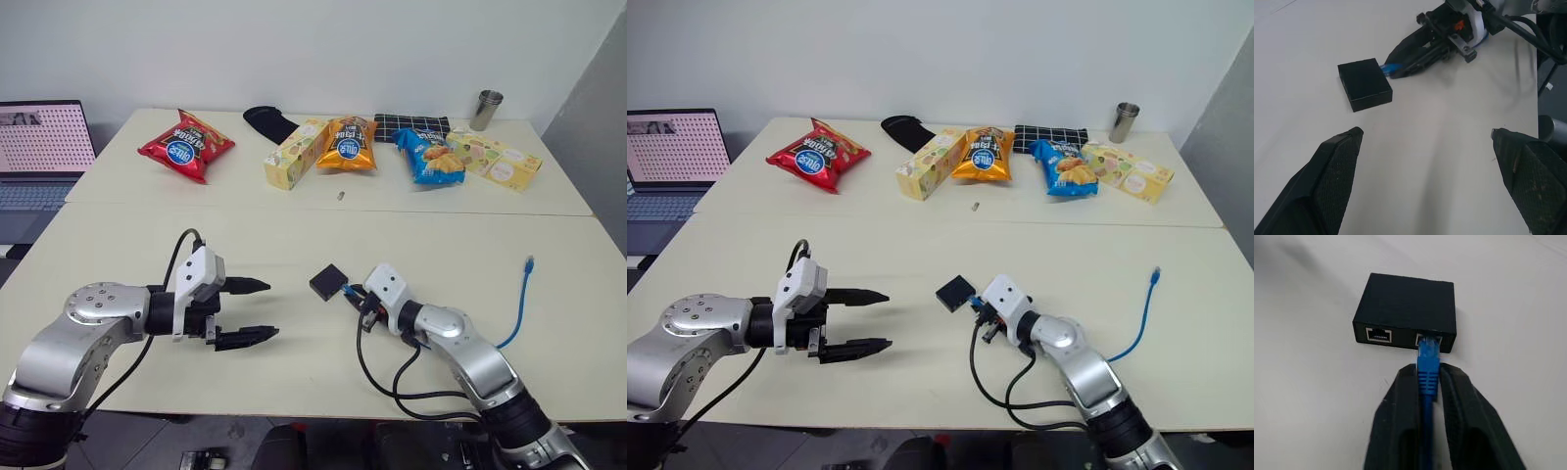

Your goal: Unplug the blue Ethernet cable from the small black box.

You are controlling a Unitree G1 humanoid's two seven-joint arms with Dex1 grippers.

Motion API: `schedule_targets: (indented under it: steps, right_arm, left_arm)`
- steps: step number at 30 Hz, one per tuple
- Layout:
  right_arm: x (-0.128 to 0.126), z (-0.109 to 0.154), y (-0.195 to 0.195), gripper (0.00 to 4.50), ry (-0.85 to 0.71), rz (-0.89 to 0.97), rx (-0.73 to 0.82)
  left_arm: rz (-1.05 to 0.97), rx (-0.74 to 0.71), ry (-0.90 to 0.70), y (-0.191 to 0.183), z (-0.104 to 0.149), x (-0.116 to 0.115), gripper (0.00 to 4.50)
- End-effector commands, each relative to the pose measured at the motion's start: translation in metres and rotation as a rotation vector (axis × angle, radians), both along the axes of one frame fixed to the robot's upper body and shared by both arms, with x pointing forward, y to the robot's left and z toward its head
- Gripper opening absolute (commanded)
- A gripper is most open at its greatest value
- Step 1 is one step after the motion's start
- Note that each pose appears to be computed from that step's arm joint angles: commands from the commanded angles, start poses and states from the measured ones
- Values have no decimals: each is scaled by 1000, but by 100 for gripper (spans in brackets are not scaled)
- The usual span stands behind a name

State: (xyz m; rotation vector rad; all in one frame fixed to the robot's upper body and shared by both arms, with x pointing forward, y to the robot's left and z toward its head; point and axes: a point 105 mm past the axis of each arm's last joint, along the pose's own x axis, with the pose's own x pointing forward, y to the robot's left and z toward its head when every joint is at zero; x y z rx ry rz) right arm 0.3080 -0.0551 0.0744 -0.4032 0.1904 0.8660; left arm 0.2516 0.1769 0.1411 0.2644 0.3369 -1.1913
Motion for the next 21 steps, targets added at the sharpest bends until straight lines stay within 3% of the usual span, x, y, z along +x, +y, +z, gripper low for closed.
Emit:
schedule_targets:
  steps: [1,6,11,17,21]
  right_arm:
    - [-5,38,5,15,-196,145,-36]
    - [-19,63,12,15,-517,422,-202]
    - [-21,86,16,15,-770,573,-277]
    - [-20,94,18,15,-841,608,-273]
    - [-22,100,20,14,-886,612,-268]
  left_arm:
    - [34,-61,17,-2,5,6,450]
    - [44,-214,141,-16,8,10,450]
    - [53,-337,226,-31,12,17,450]
    - [81,-430,267,-38,18,24,450]
    - [94,-469,291,-42,16,26,387]
